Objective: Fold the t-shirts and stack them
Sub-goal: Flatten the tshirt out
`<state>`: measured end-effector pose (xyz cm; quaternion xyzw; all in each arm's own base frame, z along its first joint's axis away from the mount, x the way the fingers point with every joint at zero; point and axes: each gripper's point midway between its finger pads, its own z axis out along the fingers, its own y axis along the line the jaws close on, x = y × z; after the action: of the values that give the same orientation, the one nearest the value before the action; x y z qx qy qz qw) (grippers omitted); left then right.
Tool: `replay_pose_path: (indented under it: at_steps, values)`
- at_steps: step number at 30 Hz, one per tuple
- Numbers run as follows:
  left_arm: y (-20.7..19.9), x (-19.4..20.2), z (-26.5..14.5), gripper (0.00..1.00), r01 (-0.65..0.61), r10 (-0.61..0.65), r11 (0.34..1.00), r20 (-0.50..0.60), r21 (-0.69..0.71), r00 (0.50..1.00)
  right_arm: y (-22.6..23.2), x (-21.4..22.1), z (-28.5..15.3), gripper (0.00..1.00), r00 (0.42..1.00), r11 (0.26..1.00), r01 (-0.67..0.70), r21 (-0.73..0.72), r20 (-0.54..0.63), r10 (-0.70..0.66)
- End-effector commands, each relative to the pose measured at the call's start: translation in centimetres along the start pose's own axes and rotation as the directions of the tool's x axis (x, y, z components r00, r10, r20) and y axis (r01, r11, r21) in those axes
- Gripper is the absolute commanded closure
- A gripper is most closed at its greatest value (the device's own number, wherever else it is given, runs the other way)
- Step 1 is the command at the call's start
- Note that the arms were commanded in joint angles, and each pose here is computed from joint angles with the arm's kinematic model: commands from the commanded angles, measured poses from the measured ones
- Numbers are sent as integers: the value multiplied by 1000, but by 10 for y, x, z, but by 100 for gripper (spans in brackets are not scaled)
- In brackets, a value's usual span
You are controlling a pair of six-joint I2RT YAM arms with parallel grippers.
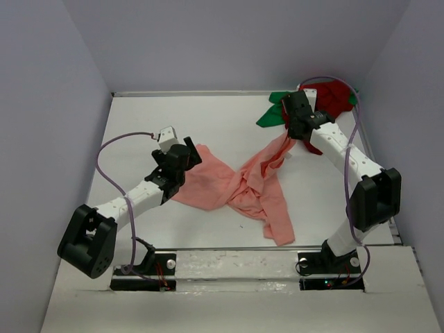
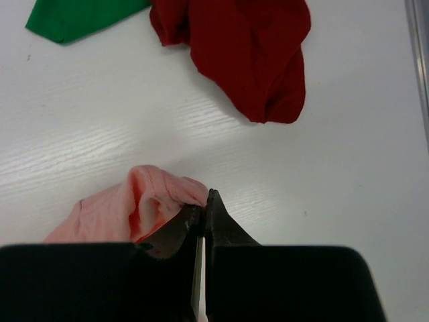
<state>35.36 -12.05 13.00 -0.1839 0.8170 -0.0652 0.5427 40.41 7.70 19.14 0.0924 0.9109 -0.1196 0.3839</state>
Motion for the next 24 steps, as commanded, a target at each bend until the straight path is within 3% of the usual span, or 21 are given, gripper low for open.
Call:
replay_pose_path:
  at_steps: [1,4,5,6,7,9,10,12,18,24]
  values:
    - [-21,-19,-3,1,9,-11,996,29,87,1000,-26,-47,-5,100,982,988,-113,102,164,95]
    - [-25,-20,-6,1,10,-15,992,38,124,999,-12,-39,8,99,990,996,-69,59,130,61]
    - [-27,-20,-7,1,7,-12,991,34,135,999,-13,-29,15,92,996,997,-37,67,85,31]
    - [-30,-19,-6,1,4,-9,989,33,147,999,-4,-18,27,67,1000,998,-8,59,27,7]
    - [-33,-17,-6,1,1,-5,987,25,161,1000,-2,-11,32,52,1000,998,1,63,-10,0]
    - [-36,-14,-3,1,-11,10,986,10,165,1000,12,13,37,29,996,1000,8,-13,-89,-9]
    - [-37,-12,-2,1,-15,16,985,0,171,1000,19,17,34,24,995,998,-2,-64,-96,-4]
    - [-39,-9,0,1,-23,24,984,-9,177,1000,41,20,20,21,995,974,-36,-222,-96,15]
    - [-50,0,2,1,-33,43,972,-36,231,998,65,41,-35,19,991,880,-55,-472,-134,-10]
    - [-57,13,11,1,-50,71,970,-83,239,994,90,79,-52,22,981,849,-10,-529,-168,-93]
